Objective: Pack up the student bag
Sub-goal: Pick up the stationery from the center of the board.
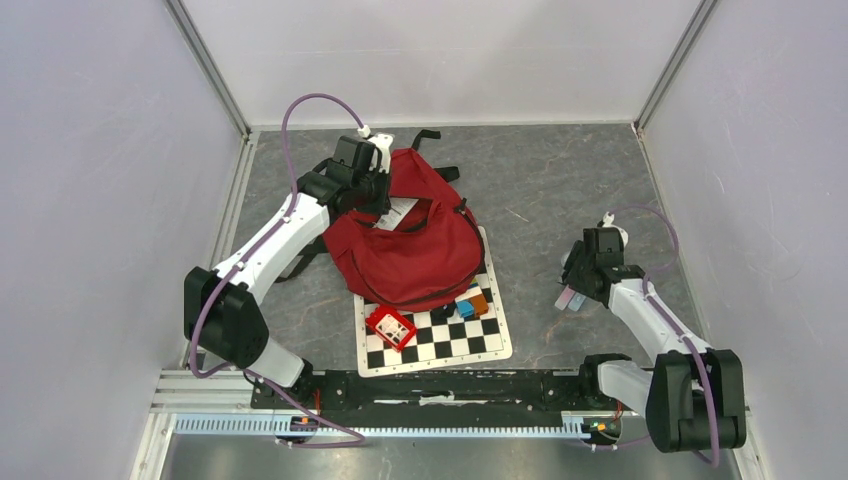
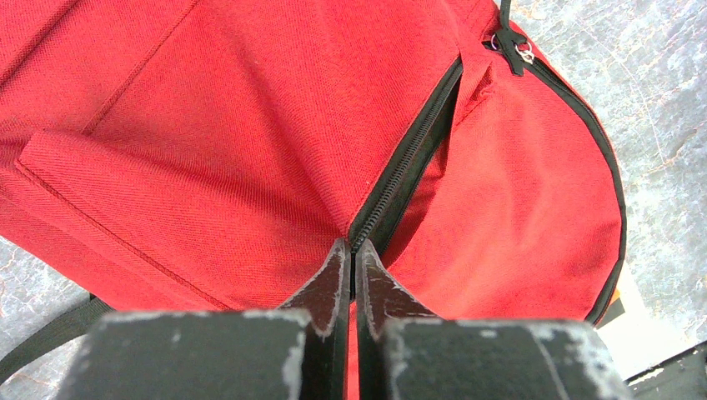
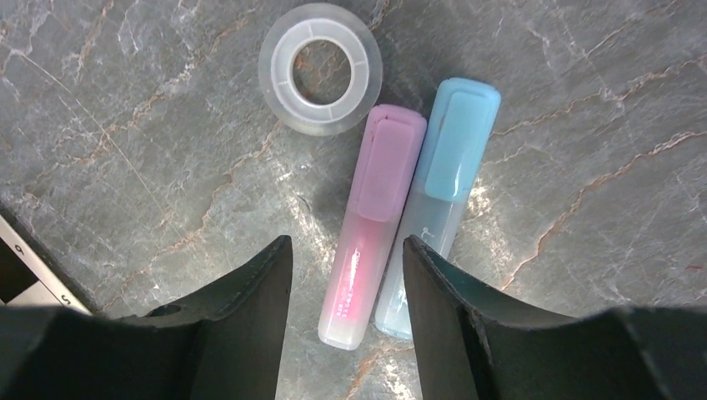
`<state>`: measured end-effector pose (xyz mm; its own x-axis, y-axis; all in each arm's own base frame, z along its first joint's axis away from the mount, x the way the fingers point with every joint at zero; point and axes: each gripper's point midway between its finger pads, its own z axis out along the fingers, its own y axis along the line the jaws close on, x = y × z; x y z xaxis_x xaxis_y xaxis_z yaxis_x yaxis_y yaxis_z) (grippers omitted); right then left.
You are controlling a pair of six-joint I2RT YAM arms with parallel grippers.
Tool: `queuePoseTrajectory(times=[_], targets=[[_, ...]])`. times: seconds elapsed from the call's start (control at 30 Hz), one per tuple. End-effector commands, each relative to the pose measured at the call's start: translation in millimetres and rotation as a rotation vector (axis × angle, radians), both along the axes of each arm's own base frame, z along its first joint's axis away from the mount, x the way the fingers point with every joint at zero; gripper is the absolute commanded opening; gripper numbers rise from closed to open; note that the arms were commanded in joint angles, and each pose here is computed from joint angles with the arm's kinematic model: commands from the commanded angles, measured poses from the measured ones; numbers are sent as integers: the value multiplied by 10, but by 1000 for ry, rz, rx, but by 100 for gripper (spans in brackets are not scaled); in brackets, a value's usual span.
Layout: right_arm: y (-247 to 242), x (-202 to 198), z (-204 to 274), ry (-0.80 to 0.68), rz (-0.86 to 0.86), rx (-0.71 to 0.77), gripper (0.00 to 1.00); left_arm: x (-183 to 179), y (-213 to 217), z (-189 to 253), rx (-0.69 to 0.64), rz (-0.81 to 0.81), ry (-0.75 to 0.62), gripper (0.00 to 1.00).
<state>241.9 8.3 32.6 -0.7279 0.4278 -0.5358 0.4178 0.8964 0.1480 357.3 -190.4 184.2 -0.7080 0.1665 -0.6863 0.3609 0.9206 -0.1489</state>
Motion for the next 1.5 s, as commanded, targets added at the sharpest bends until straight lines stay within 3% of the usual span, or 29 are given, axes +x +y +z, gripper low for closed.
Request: queuePoseTrajectory(times=[0.0,0.67,0.97,1.2,1.3,1.47], targets=[[-42,-18,-77,23,6,0,56,35,-131,225,-83,-6,-44,2],[-121,-3,-122,15,-1,-50,54,30,-165,178,-91,-11,-25,2],[-121,8,-111,65,78,-151,47,26,-165,176,-92,-10,-23,2],[6,-29,-233,105,117,-124,48,32,-152,197,-89,-6,-31,2],[0,-56,-248,109,100,-127,44,32,-141,202,-84,-4,-35,2],[-14,-73,-189,67,67,-121,28,30,-129,238,-84,-3,-46,2]])
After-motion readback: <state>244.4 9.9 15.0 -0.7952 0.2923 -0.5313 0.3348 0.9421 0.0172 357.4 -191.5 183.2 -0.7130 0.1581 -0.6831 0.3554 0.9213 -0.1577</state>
